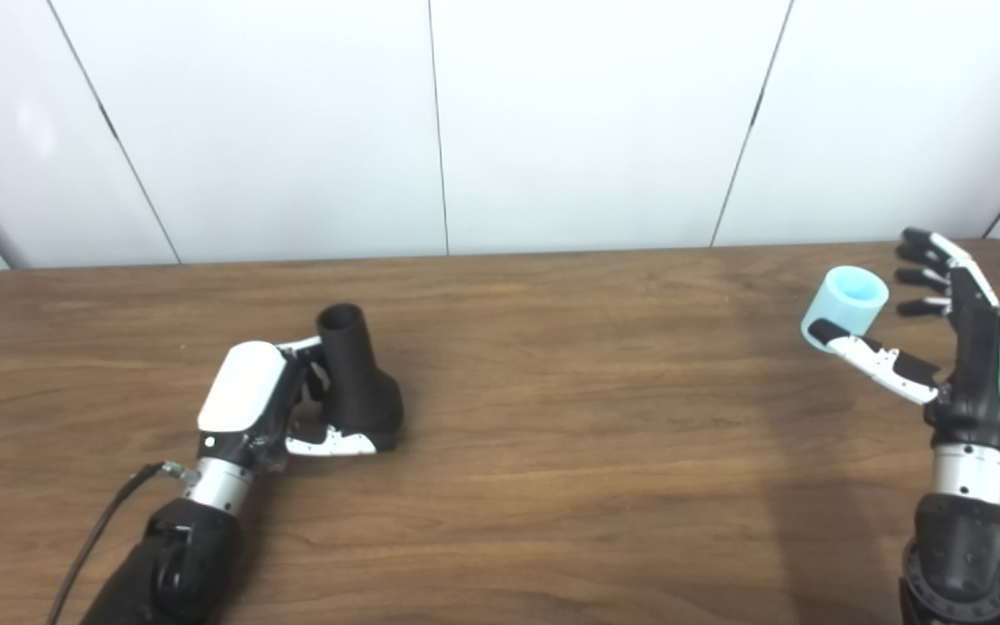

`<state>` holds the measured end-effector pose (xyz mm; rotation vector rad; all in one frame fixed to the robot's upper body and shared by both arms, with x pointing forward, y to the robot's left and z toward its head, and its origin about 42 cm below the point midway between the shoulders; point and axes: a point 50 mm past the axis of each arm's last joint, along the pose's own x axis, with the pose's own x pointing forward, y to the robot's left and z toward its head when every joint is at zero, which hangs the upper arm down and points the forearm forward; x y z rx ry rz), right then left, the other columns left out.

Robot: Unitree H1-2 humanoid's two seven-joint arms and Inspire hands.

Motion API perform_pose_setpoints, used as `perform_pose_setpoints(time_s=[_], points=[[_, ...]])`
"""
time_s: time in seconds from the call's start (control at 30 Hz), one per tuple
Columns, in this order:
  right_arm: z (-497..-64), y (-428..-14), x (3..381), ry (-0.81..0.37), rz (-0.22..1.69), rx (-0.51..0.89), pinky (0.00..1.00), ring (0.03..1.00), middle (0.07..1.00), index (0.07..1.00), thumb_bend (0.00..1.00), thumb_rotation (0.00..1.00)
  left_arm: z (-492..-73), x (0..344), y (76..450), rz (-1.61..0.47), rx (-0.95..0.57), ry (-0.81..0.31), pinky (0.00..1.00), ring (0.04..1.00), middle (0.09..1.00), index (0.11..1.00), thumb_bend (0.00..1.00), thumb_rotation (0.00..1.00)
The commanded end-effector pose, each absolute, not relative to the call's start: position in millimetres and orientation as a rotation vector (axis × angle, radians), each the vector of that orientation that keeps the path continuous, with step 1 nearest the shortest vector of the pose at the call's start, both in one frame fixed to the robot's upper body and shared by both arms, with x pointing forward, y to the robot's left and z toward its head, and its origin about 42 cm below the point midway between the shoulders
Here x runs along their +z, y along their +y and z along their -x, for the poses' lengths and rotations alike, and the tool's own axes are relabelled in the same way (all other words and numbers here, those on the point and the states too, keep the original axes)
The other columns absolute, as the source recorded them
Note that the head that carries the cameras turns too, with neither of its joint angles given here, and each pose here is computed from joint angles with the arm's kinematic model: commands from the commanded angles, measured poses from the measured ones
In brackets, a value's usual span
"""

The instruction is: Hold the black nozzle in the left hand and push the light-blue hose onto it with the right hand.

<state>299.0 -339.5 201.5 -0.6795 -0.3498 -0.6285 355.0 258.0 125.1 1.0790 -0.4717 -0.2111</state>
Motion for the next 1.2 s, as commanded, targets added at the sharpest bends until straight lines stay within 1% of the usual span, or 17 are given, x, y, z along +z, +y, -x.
perform_pose_setpoints(time_s=[0.0,0.07,0.17,0.37,0.53,0.57,0.63,0.7,0.8,0.87,0.93,0.97,1.03,1.07,1.1,1.13,1.17], points=[[-307,-341,220,-0.419,0.695,-0.675,0.66,0.798,0.853,0.881,0.89,0.44,-331,97,240,-1.027,-0.271,-0.454,0.11,0.177,0.471,0.485,0.52,0.00],[-310,-342,220,-0.412,0.700,-0.679,0.68,0.817,0.870,0.886,0.89,0.45,-328,96,235,-1.031,-0.286,-0.482,0.10,0.151,0.471,0.483,0.52,0.00],[-317,-345,220,-0.397,0.688,-0.682,0.68,0.810,0.854,0.883,0.91,0.45,-325,93,225,-1.052,-0.304,-0.522,0.08,0.131,0.471,0.482,0.53,0.00],[-328,-351,219,-0.374,0.691,-0.694,0.70,0.821,0.855,0.875,0.91,0.46,-322,88,210,-1.052,-0.348,-0.554,0.08,0.133,0.471,0.482,0.53,0.00],[-337,-356,218,-0.327,0.700,-0.699,0.71,0.842,0.878,0.891,0.93,0.48,-321,88,197,-1.045,-0.377,-0.585,0.12,0.177,0.472,0.482,0.52,0.00],[-340,-357,218,-0.322,0.697,-0.698,0.73,0.852,0.884,0.896,0.93,0.49,-320,87,194,-1.039,-0.384,-0.590,0.13,0.187,0.426,0.499,0.52,0.00],[-346,-361,217,-0.311,0.664,-0.699,0.74,0.858,0.889,0.899,0.94,0.47,-320,86,189,-1.028,-0.394,-0.604,0.14,0.196,0.401,0.508,0.52,0.00],[-352,-365,217,-0.283,0.586,-0.701,0.78,0.875,0.892,0.902,0.96,0.44,-317,84,183,-1.028,-0.401,-0.625,0.14,0.195,0.390,0.507,0.51,0.00],[-360,-369,218,-0.259,0.516,-0.697,0.80,0.893,0.906,0.923,0.96,0.45,-313,80,174,-1.035,-0.415,-0.656,0.15,0.216,0.401,0.519,0.51,0.00],[-365,-372,218,-0.256,0.477,-0.694,0.80,0.904,0.924,0.927,0.94,0.43,-309,77,170,-1.039,-0.427,-0.673,0.16,0.245,0.423,0.525,0.52,0.00],[-371,-376,219,-0.255,0.397,-0.698,0.84,0.914,0.925,0.936,0.93,0.40,-307,77,167,-1.038,-0.437,-0.696,0.19,0.276,0.447,0.519,0.52,0.00],[-373,-378,219,-0.258,0.357,-0.695,0.89,0.930,0.935,0.942,0.92,0.38,-305,77,167,-1.037,-0.442,-0.709,0.21,0.299,0.463,0.506,0.52,0.00],[-379,-382,220,-0.260,0.299,-0.702,0.97,0.969,0.961,0.972,0.92,0.37,-303,77,164,-1.027,-0.447,-0.735,0.24,0.328,0.476,0.492,0.52,0.00],[-381,-383,221,-0.259,0.285,-0.708,0.95,0.964,0.960,0.965,0.96,0.39,-302,77,164,-1.017,-0.448,-0.744,0.24,0.356,0.499,0.506,0.51,0.00],[-383,-384,221,-0.258,0.278,-0.712,0.94,0.959,0.958,0.961,0.98,0.40,-301,77,163,-1.010,-0.448,-0.749,0.24,0.365,0.507,0.510,0.50,0.00],[-385,-386,222,-0.255,0.283,-0.713,0.89,0.936,0.947,0.943,0.99,0.39,-300,76,162,-1.007,-0.451,-0.754,0.23,0.366,0.508,0.519,0.50,0.00],[-387,-387,222,-0.252,0.287,-0.712,0.89,0.936,0.947,0.943,0.99,0.39,-300,76,162,-1.006,-0.454,-0.758,0.23,0.366,0.508,0.519,0.50,0.00]])
